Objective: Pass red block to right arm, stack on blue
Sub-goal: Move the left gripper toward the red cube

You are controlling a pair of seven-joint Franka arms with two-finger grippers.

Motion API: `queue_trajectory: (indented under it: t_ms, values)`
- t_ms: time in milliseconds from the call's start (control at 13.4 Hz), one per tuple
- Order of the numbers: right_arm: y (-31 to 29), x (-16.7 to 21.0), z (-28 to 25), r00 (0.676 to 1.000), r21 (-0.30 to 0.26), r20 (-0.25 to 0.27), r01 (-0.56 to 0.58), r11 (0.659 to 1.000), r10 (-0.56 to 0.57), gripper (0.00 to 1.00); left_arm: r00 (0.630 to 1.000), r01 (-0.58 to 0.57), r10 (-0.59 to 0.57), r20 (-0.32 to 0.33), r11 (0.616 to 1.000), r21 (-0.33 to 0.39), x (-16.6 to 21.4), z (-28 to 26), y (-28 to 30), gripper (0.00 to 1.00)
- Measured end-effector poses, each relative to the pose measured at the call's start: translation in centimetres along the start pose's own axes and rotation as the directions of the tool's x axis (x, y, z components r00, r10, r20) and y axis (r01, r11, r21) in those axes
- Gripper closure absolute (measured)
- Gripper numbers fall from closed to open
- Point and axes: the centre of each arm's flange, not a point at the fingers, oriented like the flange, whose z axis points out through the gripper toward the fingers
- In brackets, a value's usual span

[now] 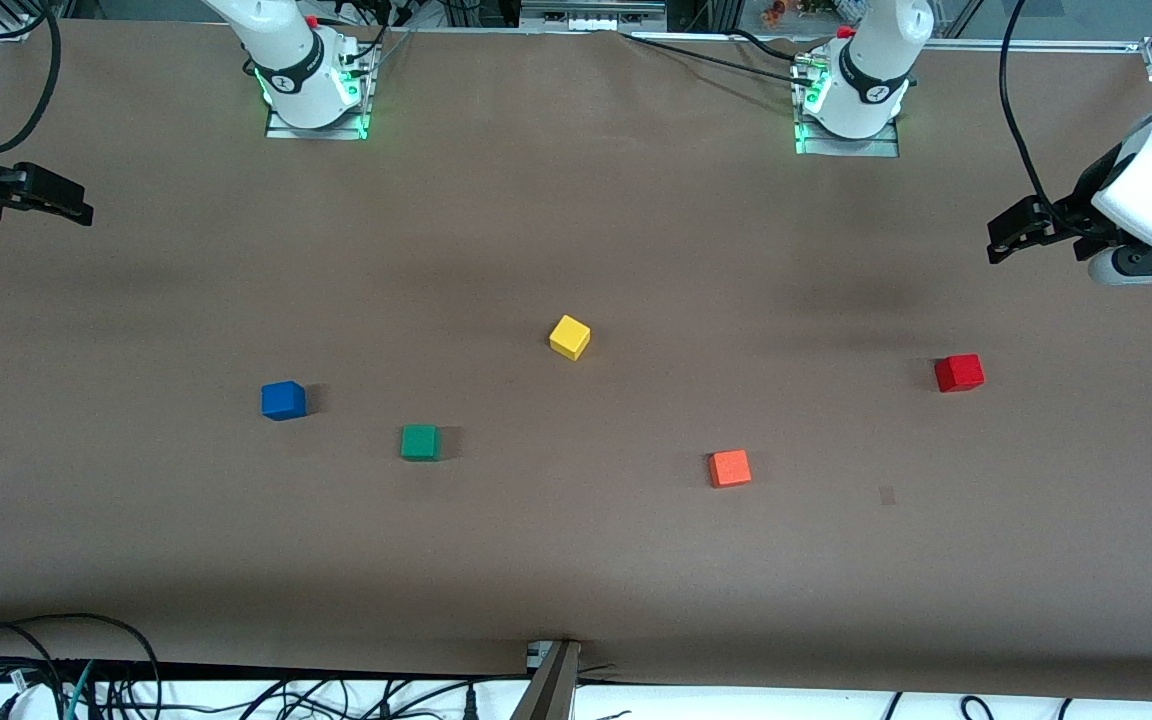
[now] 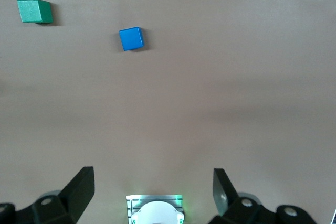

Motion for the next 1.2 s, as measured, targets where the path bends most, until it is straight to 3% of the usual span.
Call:
queue_trajectory:
  t_ms: [598,1196]
  values:
    - [0.3,0.1,0.2,1.000,0.000,0.003,-0.006,1.000,0.006,0.00,1.000,-0.006,0.006,0.012,1.000,0.002,0.2,0.5,0.4,0.00]
    - [0.4,0.1,0.2,1.000,0.001,0.004,-0.007,1.000,0.007,0.00,0.996,-0.004,0.004,0.091,1.000,0.010,0.6,1.9,0.3,0.00]
